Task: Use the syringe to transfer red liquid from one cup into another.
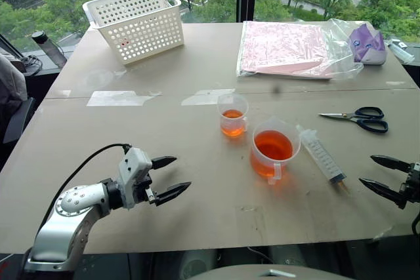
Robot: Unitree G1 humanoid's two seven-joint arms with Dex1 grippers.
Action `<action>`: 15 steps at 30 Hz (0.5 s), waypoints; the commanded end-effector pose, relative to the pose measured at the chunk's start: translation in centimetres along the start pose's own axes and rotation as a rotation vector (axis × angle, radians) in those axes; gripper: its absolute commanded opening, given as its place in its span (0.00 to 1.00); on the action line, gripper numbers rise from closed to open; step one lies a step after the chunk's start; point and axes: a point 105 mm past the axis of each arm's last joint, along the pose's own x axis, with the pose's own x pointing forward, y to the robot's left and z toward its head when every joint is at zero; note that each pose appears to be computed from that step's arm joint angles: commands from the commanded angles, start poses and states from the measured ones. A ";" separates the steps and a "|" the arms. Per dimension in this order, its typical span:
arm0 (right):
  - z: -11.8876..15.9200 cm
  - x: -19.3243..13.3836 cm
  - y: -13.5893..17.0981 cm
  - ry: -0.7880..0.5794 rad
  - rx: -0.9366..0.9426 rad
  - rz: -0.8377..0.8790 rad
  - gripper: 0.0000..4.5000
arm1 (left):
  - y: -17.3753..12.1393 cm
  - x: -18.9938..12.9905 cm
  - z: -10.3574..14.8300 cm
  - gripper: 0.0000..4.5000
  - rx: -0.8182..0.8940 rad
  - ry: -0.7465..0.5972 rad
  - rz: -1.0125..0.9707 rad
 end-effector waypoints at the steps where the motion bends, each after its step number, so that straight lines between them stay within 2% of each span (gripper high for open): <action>1: 1.1 -0.9 -0.3 -0.017 -0.035 0.002 1.00 | 0.1 -0.1 0.4 1.00 0.032 -0.009 -0.003; 15: 1.2 -1.2 -0.4 -0.011 -0.032 -0.002 1.00 | 0.4 -0.2 0.3 1.00 0.026 -0.012 -0.003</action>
